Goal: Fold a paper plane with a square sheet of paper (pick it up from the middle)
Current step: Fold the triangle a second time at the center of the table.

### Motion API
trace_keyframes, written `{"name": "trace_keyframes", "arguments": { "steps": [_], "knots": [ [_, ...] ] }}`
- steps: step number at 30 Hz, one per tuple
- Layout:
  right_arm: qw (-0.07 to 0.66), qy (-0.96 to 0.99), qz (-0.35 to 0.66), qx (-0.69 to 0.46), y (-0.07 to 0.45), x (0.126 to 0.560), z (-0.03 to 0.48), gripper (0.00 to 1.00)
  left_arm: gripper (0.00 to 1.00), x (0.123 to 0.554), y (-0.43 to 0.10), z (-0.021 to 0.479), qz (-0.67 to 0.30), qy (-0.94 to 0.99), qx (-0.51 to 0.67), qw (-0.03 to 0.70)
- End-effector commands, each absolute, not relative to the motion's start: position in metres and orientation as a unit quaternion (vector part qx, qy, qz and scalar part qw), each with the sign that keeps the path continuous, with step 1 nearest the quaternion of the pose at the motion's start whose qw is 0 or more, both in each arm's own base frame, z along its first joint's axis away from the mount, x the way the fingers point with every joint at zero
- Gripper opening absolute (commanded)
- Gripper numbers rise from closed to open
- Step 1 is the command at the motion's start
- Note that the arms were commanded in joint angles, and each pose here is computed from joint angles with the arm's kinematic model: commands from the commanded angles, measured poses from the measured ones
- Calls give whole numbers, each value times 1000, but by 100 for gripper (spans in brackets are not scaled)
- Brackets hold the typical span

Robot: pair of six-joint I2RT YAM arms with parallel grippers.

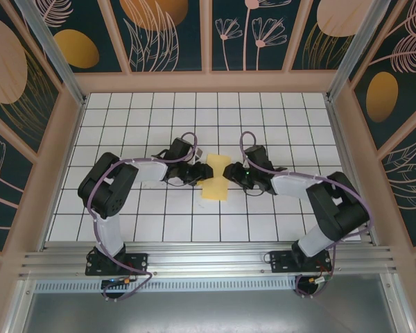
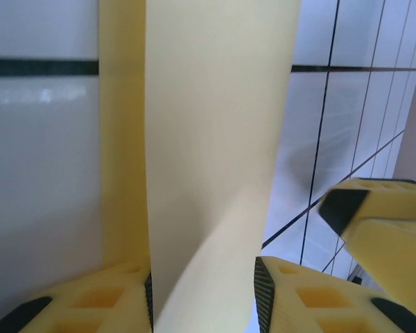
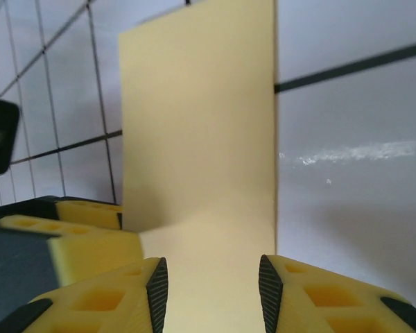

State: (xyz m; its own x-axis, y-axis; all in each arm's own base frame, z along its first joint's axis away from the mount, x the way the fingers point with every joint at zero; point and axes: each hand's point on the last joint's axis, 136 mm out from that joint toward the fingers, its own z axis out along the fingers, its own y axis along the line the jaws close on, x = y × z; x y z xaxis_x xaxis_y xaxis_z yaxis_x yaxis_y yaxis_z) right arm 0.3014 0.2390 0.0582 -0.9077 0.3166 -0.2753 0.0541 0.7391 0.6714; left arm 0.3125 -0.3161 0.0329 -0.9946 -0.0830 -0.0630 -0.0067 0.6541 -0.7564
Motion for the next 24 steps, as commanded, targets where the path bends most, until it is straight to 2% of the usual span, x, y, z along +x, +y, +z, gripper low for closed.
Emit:
{"name": "trace_keyframes", "arguments": {
  "steps": [1,7,13,15,18,21,24],
  "knots": [
    [231,915,317,90,222,298,67,43,40,324,-322,43,-431,900,-20,58],
    [286,901,325,-38,252,272,88,36,35,329,-324,47,-432,900,-21,60],
    [373,875,266,-160,288,246,98,37,29,329,-328,48,-439,897,-31,48],
    [394,862,254,-195,300,238,102,40,29,330,-328,50,-439,897,-33,47],
    [386,864,212,-246,315,230,87,44,29,331,-328,52,-439,897,-34,49],
    [370,869,172,-281,327,227,67,44,28,332,-329,53,-439,897,-34,48],
    [386,866,129,-291,332,230,59,44,28,332,-329,54,-438,897,-31,48]
  ]
}}
